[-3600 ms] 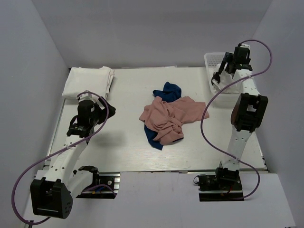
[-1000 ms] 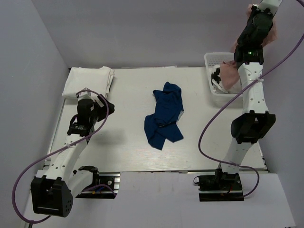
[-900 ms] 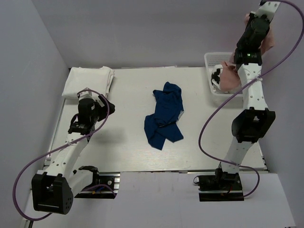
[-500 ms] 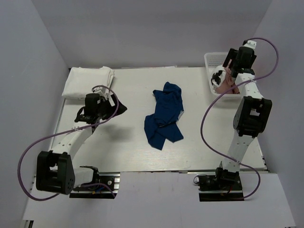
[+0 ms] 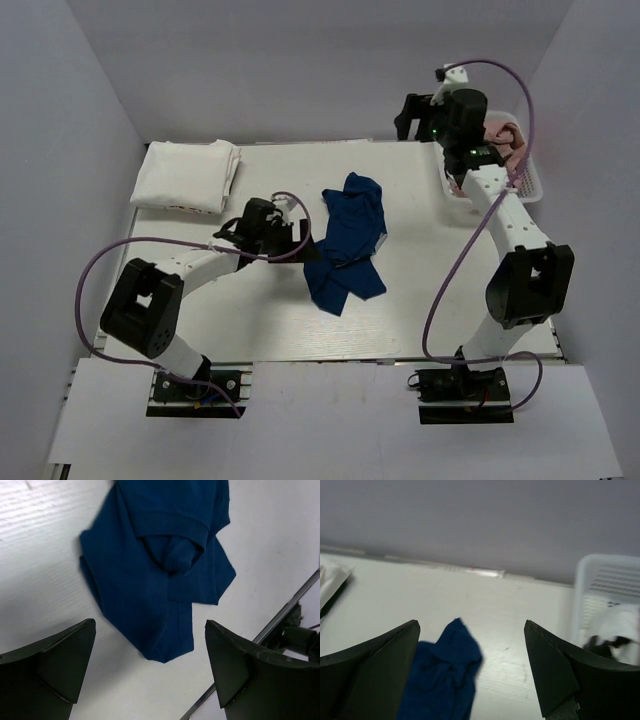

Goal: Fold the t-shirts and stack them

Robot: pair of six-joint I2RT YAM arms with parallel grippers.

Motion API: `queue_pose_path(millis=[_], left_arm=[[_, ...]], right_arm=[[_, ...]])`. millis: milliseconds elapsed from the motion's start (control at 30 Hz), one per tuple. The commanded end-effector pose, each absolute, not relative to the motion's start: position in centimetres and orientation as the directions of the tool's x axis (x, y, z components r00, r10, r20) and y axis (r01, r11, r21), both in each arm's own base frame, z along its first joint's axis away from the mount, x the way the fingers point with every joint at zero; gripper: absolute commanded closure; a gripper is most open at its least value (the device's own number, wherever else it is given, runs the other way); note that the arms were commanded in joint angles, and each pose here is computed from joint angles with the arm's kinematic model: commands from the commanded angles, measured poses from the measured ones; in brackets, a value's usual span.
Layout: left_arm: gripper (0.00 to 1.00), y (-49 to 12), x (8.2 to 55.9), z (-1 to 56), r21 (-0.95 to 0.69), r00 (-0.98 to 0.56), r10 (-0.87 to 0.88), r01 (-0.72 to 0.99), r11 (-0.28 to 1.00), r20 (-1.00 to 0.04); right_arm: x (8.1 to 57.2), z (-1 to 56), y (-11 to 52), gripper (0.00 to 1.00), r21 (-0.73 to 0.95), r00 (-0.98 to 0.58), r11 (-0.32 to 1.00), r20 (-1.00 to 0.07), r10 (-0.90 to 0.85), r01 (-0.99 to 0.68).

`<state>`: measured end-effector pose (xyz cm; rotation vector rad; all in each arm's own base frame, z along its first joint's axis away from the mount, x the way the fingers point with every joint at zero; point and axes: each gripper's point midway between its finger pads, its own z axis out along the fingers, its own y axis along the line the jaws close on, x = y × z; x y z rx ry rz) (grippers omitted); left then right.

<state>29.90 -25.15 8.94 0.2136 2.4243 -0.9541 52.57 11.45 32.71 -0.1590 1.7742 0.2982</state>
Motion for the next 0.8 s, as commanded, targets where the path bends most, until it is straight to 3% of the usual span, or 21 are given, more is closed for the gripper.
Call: queue_pose_path(millis=[0,133,333,367,433,467,500,567,600,633,667,767], left_arm=[[0.0,-25.2,29.8,8.6,-0.502,-0.845,0.006,0.324,0.801,-0.535],[0.0,-25.8,29.3,6.8,-0.474,-0.864,0.044,0.317,0.822,-0.502],[0.09,-27.2,28.6,4.4,-0.473,-0.89,0.074,0.307,0.826,-0.449],[0.11,-27.6,28.7,4.4,-0.474,-0.889,0.082,0.315,0.822,-0.45],[0.26,-27.7,28.8,3.7,-0.468,-0.898,0.088,0.305,0.829,-0.43],[0.34,-28.1,28.6,3.9,-0.468,-0.898,0.096,0.313,0.826,-0.43],[0.47,-28.2,29.1,3.8,-0.462,-0.896,0.094,0.311,0.83,-0.434],[0.64,-28.2,29.5,4.0,-0.454,-0.89,0.088,0.31,0.836,-0.447],[0.82,-28.1,30.0,4.3,-0.442,-0.883,0.08,0.308,0.842,-0.462],[0.94,-28.2,30.6,4.7,-0.44,-0.88,0.063,0.297,0.847,-0.471],[1.0,-27.9,31.0,5.0,-0.422,-0.869,0.052,0.29,0.859,-0.492],[1.0,-27.4,32.4,7.0,-0.388,-0.834,0.021,0.279,0.879,-0.552]], right_arm=[[51.8,24.9,14.3,0.1,0.18,-0.403,0.933,-0.914,0.042,-0.311],[51.9,17.4,17.5,0.1,0.172,-0.556,0.934,-0.83,-0.034,-0.314],[50.6,10.8,19.0,0.1,0.147,-0.671,0.943,-0.735,-0.098,-0.3],[50.5,10.4,19.5,0.1,0.153,-0.669,0.937,-0.736,-0.104,-0.314],[49.5,8.7,20.6,0.11,0.176,-0.693,0.926,-0.711,-0.114,-0.333],[49.2,8.2,21.2,0.17,0.187,-0.698,0.919,-0.706,-0.12,-0.347],[49.0,7.5,21.4,0.37,0.194,-0.701,0.915,-0.702,-0.122,-0.354],[49.3,7.6,21.8,0.66,0.202,-0.687,0.917,-0.72,-0.099,-0.344],[49.1,7.3,21.6,0.83,0.209,-0.688,0.919,-0.721,-0.086,-0.334],[49.3,7.6,21.4,0.9,0.219,-0.684,0.92,-0.727,-0.068,-0.324],[49.5,8.5,21.6,0.92,0.243,-0.674,0.92,-0.738,-0.03,-0.307],[49.8,11.5,21.0,1.0,0.229,-0.611,0.927,-0.792,0.0,-0.296]])
